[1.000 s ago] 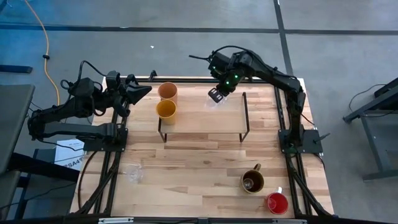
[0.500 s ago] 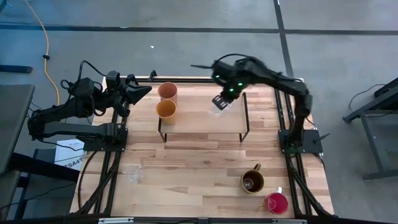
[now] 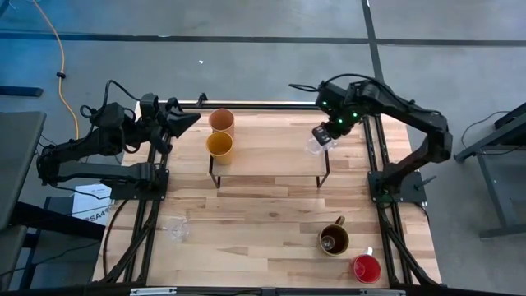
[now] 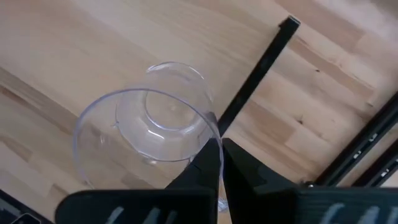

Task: Stack small to large cups/mugs on shelf
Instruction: Put the top transparent mug on the shelf

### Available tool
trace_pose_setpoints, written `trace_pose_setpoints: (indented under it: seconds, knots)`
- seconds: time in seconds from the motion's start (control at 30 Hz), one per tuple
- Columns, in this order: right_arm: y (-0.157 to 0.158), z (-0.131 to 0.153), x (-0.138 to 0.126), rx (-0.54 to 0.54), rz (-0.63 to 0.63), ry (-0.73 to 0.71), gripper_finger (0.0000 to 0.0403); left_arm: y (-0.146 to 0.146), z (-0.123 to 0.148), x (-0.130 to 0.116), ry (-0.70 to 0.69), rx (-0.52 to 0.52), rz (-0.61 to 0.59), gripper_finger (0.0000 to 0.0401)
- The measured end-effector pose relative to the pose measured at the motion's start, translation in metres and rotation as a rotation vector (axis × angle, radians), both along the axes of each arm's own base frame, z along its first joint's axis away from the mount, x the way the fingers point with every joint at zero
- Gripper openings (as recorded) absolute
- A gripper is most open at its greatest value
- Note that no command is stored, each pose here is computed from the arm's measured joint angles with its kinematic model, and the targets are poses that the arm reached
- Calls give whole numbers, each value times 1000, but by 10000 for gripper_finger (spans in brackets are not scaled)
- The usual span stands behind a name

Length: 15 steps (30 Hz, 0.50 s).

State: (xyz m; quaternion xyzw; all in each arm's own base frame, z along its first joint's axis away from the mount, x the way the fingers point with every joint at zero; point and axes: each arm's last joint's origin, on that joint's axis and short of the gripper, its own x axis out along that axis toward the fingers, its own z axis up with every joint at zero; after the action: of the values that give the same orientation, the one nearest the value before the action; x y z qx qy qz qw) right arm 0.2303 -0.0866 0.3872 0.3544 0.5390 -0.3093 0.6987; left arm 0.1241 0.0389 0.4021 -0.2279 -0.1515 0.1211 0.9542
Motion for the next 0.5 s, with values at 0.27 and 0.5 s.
trace_pose_setpoints:
  seconds: [0.27,0.5]
  knots:
    - [-7,-4,23,9,6,19,0,0,0,0,-1,-3,6,3]
    - [-20,-25,41,20,4,100,0,0,0,0,-1,-4,6,3]
